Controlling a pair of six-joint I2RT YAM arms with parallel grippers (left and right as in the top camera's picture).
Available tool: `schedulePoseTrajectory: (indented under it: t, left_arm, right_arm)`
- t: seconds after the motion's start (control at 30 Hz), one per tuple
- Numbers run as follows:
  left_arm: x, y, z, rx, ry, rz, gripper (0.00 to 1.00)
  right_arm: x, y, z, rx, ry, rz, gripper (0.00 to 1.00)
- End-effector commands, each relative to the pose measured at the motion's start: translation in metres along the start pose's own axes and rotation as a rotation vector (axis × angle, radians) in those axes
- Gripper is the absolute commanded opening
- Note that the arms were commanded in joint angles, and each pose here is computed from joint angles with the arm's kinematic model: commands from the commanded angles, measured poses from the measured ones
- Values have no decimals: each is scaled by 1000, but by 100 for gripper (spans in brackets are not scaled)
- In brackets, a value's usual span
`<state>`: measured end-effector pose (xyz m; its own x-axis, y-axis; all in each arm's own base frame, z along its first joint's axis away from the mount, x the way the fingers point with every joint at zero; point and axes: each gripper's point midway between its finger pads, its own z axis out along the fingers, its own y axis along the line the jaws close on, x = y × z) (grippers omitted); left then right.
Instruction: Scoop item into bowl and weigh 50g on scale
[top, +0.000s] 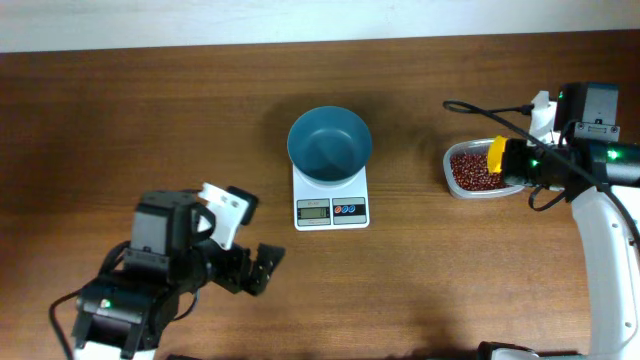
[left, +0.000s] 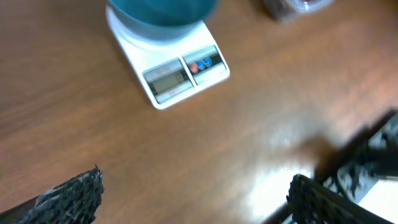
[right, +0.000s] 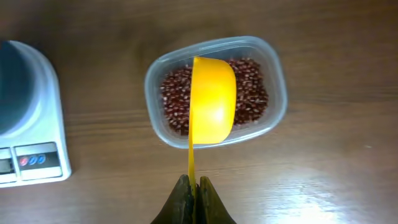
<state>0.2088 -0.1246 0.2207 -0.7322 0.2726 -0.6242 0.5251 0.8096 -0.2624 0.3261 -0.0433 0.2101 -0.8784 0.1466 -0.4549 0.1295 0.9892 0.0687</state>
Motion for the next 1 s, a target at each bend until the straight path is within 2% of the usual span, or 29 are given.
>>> schedulePoseTrajectory:
  t: [0.0,0.23,0.5,0.97]
  left_arm:
    - [-1,2,6,-34,34,104,99]
    - [-14,23,5,-166,60,211,99]
    - [-32,20,-1,-161,34,248,99]
    - [-26,15,-1,-147,56,253,99]
  right_arm:
    - [6,7,-1,-45,23,-9,4]
    - [8,7,-1,-45,34,-8,4]
    - [8,7,-1,-45,33,-8,4]
    - [8,7,-1,-45,34,-8,4]
